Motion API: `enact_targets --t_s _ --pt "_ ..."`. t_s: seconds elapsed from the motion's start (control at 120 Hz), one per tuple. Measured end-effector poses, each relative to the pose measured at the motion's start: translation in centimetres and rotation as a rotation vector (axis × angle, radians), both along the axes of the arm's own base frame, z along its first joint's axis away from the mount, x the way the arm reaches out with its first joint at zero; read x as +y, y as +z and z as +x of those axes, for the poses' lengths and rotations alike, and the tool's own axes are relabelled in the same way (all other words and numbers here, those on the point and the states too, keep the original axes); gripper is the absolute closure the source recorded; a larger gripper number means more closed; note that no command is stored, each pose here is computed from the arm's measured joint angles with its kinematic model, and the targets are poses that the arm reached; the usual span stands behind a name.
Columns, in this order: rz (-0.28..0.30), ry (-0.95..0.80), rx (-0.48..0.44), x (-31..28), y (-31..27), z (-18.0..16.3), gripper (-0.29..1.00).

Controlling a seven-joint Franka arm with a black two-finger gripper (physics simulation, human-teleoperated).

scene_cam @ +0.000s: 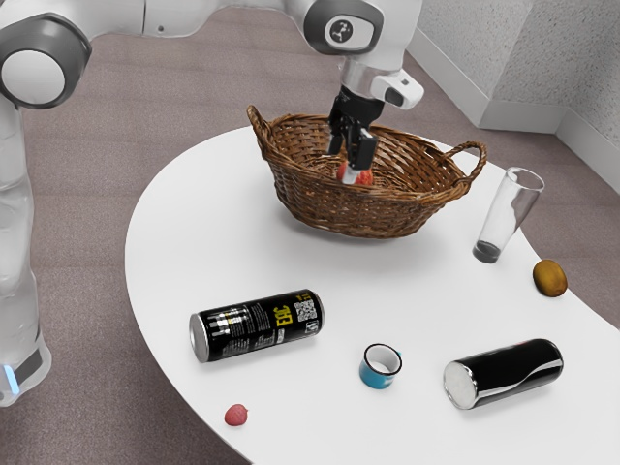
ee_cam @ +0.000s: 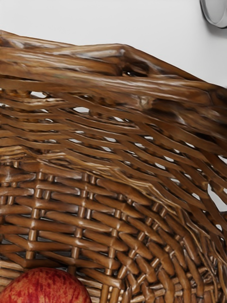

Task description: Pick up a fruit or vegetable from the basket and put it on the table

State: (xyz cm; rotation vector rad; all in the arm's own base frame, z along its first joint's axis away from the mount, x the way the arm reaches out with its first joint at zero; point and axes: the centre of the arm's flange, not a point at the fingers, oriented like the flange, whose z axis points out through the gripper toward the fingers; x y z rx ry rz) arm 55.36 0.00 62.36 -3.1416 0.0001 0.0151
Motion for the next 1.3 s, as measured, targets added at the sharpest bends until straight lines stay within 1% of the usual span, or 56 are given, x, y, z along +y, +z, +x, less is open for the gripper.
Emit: enact_targets --t_s 0.025,0.058,0.1,0.167,0.433,0.467,0.508,0.567,0.65,0.733,0.867,0.983,1.05,1.142,1.208,1.3 --pt "0.006 0.003 -0.06 0.0 2.7 2.7 0.0" --pt "0.018 0.022 -0.101 0.9 4.5 4.4 0.0" --pt "0.03 0.052 -0.118 2.5 5.5 5.3 0.0" --pt "0.039 0.071 -0.114 3.4 6.0 5.6 0.0" --pt "0.036 0.078 -0.071 3.7 5.7 5.4 0.0" --pt "0.027 0.099 -0.092 4.6 7.2 4.9 0.0" --pt "0.021 0.115 -0.149 5.1 10.6 3.7 0.0" --pt "0.009 0.124 -0.196 5.2 13.9 1.9 0.0" --pt "-0.004 0.134 -0.204 5.0 15.3 0.8 0.0" --pt "-0.004 0.166 -0.177 5.3 14.6 1.1 0.0" --pt "0.049 0.359 -0.134 12.2 11.7 2.0 0.0" --pt "0.079 0.473 -0.117 15.4 8.2 4.2 0.0" --pt "0.065 0.524 -0.102 16.6 6.5 4.9 0.0" --pt "0.037 0.561 -0.065 16.7 4.5 5.4 0.0" --pt "-0.001 0.591 -0.01 17.1 1.9 4.2 0.0" --pt "-0.027 0.618 0.028 16.8 -0.7 3.5 0.0"
